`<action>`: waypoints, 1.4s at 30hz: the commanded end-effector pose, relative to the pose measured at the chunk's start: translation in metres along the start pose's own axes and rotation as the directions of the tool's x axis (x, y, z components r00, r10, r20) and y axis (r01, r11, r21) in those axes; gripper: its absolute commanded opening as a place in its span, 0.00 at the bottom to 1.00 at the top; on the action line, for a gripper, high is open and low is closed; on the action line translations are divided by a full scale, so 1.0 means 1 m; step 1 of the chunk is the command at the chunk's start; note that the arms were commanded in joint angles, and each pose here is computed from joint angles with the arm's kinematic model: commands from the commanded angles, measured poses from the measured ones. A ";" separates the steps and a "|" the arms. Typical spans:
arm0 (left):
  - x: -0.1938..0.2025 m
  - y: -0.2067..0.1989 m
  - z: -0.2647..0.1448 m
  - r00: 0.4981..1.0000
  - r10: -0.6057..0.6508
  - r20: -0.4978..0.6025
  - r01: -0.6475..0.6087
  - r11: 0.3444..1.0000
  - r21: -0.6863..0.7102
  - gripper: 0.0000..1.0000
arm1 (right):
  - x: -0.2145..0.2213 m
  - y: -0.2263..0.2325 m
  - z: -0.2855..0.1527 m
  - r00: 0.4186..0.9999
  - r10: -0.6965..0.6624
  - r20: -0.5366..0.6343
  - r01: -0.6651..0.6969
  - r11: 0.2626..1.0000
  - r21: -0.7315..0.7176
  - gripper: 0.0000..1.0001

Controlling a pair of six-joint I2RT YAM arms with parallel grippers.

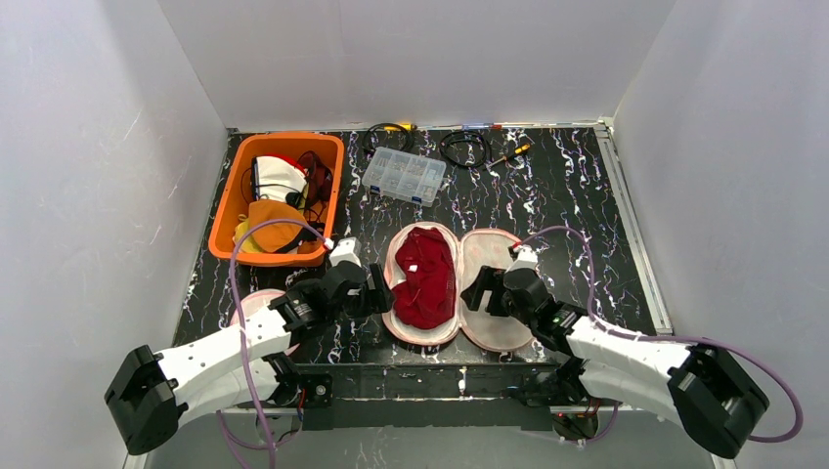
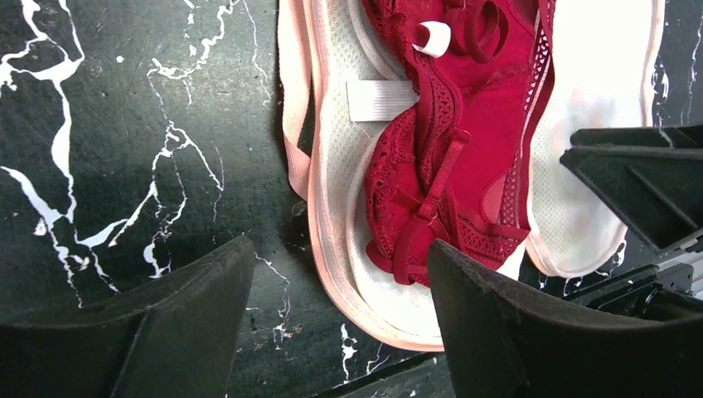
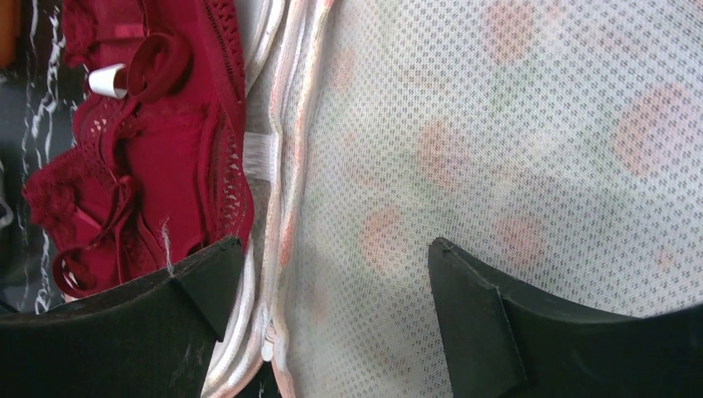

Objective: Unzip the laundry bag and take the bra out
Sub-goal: Adjust the bra in the laundry bag.

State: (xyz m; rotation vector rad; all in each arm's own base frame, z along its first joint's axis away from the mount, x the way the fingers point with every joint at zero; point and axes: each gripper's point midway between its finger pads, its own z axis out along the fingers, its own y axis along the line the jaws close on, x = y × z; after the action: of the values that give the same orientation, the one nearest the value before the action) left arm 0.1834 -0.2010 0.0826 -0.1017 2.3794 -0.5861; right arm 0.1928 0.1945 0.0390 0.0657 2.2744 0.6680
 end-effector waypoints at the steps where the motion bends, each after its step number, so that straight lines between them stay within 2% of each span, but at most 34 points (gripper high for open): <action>1: -0.009 0.008 -0.009 1.000 0.008 0.006 -0.007 0.998 -0.060 0.74 | 0.003 -0.004 0.011 0.999 0.020 -0.024 -0.020 1.000 -0.002 0.91; 9: 0.023 0.025 -0.003 0.995 -0.085 -0.047 0.083 0.995 -0.054 0.73 | -0.010 -0.001 0.029 0.998 0.000 -0.060 0.000 1.000 -0.007 0.90; 13: 0.022 0.026 -0.010 0.995 -0.087 -0.043 0.085 0.995 -0.050 0.73 | -0.030 0.015 0.017 0.998 -0.058 -0.033 0.056 0.997 -0.045 0.90; 18: 0.006 0.017 -0.027 0.998 -0.069 -0.007 0.069 0.998 -0.006 0.72 | -0.068 0.036 -0.029 0.983 -0.164 0.076 0.172 0.979 -0.110 0.91; 21: -0.004 0.000 -0.029 0.997 -0.074 0.024 0.072 0.995 0.073 0.72 | -0.093 0.044 -0.057 0.969 -0.130 0.211 0.162 0.977 -0.141 0.95; 23: -0.014 -0.020 -0.029 0.997 -0.073 0.033 0.068 0.988 0.138 0.71 | -0.106 0.053 -0.071 0.951 -0.057 0.303 0.122 0.972 -0.201 0.98; 24: -0.019 -0.031 -0.028 0.997 -0.068 0.028 0.063 0.984 0.165 0.69 | -0.105 0.055 -0.071 0.951 -0.041 0.305 0.112 0.969 -0.220 0.99; 26: -0.026 -0.053 -0.023 0.999 -0.049 0.002 0.047 0.979 0.197 0.62 | -0.099 0.064 -0.067 0.963 -0.032 0.266 0.105 0.958 -0.266 0.98; 29: -0.033 -0.078 -0.011 0.999 -0.003 -0.047 0.013 0.976 0.219 0.46 | -0.083 0.067 -0.047 0.989 -0.014 0.145 0.052 0.964 -0.261 0.99; 32: -0.034 -0.084 0.008 0.998 0.015 -0.066 -0.002 0.981 0.193 0.32 | -0.064 0.072 -0.032 0.999 -0.008 0.044 0.021 0.958 -0.285 0.99; 38: -0.022 -0.065 0.049 0.991 0.010 -0.135 0.002 0.996 0.089 0.08 | -0.053 0.087 -0.025 0.986 0.162 0.046 -0.124 0.884 -0.450 0.99; 42: -0.008 -0.035 0.066 0.986 -0.040 -0.160 0.040 0.999 -0.001 0.00 | -0.048 0.079 -0.011 0.996 0.093 0.011 -0.083 0.926 -0.367 0.99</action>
State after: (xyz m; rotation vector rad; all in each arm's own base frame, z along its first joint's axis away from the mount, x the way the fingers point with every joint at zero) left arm 0.2247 -0.2672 0.0734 -0.0550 2.5205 -0.6708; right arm 0.1919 0.2286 0.0820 0.0318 2.1946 1.0512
